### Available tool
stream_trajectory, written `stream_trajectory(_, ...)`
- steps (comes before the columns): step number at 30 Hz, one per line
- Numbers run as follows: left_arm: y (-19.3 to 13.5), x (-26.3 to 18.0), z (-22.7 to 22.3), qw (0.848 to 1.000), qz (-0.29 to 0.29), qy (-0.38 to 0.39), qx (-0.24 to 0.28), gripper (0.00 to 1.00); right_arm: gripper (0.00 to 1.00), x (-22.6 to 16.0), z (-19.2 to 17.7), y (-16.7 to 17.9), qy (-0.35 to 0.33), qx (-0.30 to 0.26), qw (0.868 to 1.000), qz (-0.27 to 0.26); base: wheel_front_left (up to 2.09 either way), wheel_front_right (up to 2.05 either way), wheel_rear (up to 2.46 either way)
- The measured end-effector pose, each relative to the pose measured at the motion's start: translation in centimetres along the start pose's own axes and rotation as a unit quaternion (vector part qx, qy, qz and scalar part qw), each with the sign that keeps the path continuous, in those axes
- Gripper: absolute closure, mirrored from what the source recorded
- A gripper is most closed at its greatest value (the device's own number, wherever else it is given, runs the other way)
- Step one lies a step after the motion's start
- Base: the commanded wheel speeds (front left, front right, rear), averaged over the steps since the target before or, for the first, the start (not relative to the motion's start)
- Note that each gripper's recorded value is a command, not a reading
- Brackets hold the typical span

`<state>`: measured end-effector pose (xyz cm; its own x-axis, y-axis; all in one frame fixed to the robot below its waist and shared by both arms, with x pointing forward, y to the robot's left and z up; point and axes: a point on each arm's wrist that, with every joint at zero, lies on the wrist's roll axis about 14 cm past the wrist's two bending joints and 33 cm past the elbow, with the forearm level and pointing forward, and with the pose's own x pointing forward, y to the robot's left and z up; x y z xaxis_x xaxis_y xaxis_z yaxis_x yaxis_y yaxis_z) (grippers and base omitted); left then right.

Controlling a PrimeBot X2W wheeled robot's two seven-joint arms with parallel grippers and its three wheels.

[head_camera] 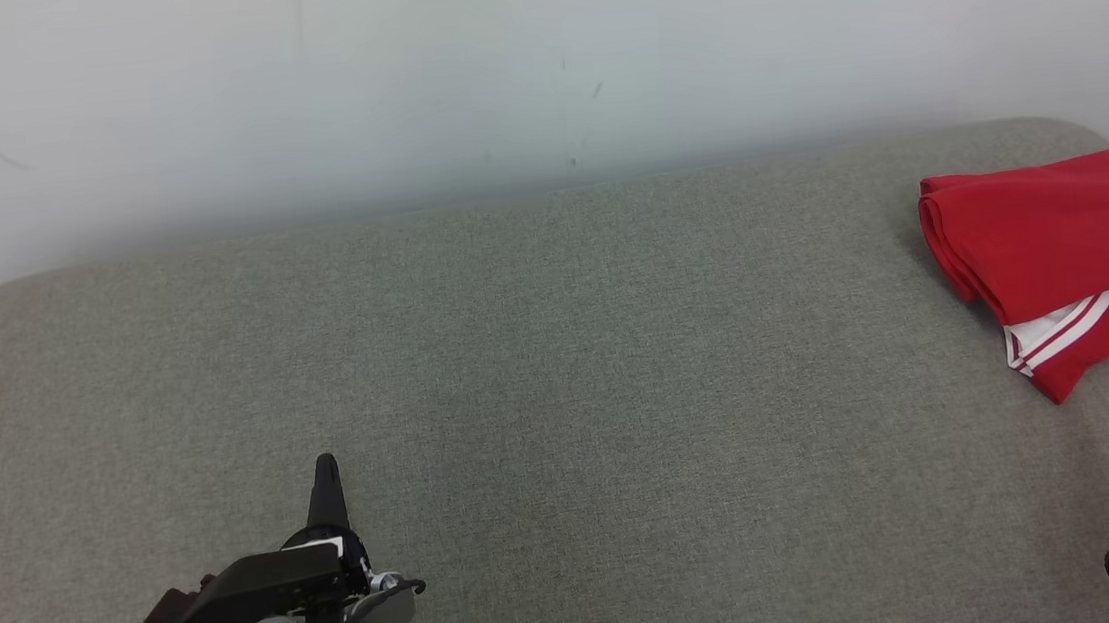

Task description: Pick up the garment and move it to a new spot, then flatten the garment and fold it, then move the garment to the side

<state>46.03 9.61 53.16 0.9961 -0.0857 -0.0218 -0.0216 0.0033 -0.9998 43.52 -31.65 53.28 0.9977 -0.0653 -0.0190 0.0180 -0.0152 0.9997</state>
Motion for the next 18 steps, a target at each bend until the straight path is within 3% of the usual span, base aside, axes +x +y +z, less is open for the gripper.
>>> stream_trajectory(18, -0.01, 0.00, 0.00, 1.000, 0.000, 0.000, 0.000, 1.00, 1.00, 0.00, 0.01, 0.02, 0.000, 0.000, 1.000, 0.000, 0.00, 0.00, 0.00)
